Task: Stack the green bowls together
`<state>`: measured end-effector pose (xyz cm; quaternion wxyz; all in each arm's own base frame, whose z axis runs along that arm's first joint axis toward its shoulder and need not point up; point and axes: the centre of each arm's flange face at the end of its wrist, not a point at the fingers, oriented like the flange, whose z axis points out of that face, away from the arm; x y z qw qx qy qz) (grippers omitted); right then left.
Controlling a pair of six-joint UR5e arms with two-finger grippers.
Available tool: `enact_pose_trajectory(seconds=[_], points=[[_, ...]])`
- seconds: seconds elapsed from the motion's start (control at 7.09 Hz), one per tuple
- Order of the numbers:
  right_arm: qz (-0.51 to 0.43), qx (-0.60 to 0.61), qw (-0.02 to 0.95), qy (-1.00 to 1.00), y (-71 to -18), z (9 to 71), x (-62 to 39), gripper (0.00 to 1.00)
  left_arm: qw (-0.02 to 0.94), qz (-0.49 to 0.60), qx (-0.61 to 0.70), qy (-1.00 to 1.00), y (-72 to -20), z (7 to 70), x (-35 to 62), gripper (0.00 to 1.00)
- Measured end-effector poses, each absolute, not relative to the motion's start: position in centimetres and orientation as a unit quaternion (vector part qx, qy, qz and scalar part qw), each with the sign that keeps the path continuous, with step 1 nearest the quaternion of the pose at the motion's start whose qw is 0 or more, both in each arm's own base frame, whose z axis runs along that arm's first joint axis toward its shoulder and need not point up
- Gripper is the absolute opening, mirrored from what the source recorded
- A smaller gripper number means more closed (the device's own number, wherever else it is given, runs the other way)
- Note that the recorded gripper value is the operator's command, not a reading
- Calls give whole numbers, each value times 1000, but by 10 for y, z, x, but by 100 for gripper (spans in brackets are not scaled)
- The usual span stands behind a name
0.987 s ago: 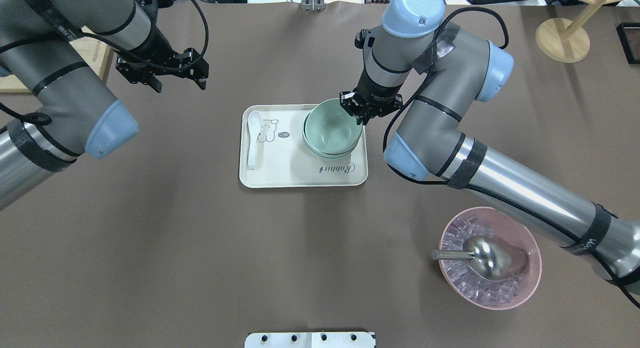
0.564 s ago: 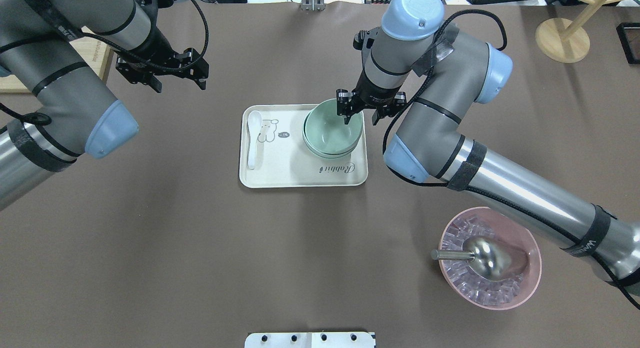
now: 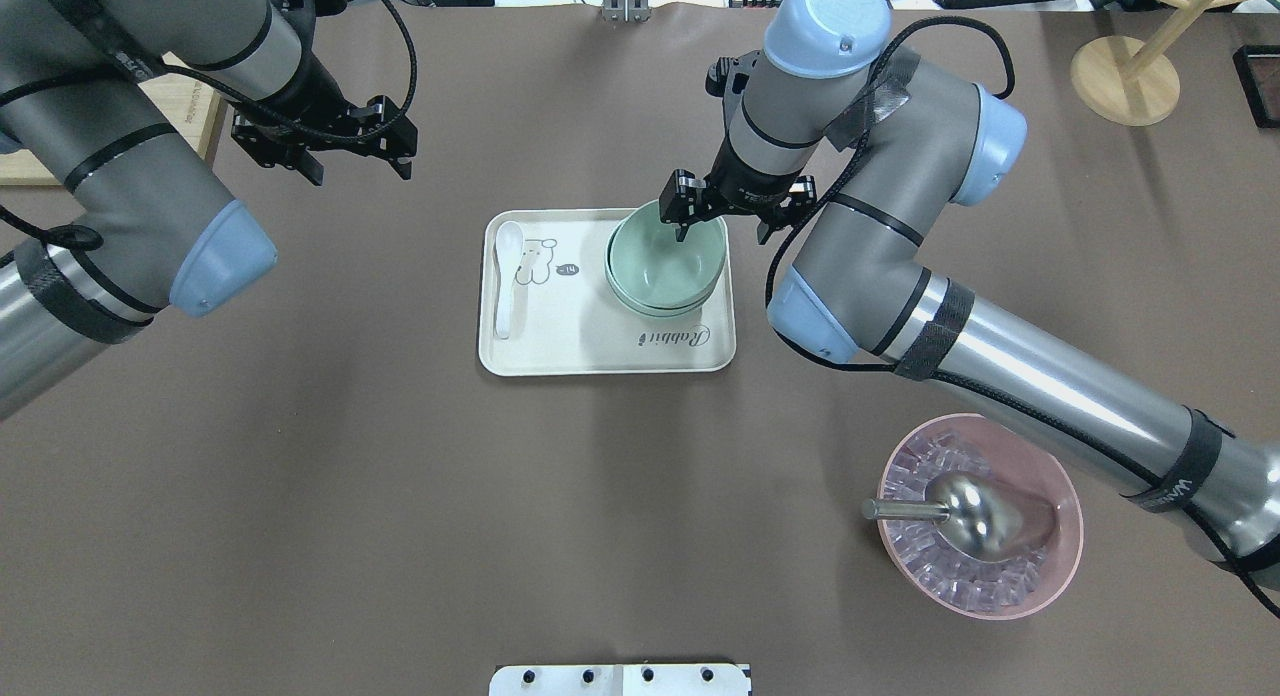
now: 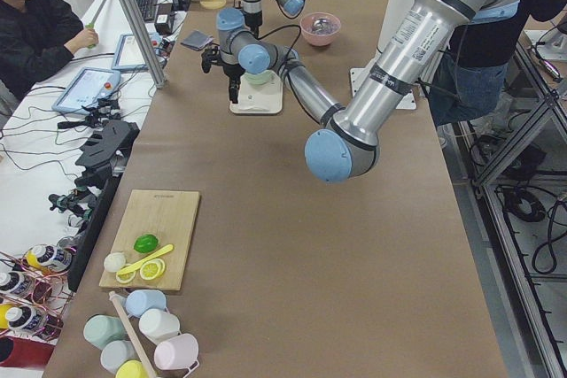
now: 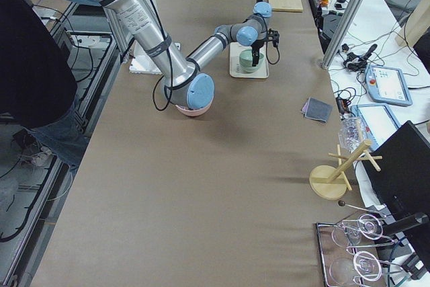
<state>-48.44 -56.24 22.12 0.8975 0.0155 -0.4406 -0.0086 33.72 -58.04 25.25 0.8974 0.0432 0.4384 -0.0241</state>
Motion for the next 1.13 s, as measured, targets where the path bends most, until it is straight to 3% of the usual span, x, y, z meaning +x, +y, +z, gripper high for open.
enact_pose_trajectory(seconds=[1.13], points=[[4,8,887,-461,-581,205,-443,100,897,-25,46,439,-580,250,334,98]])
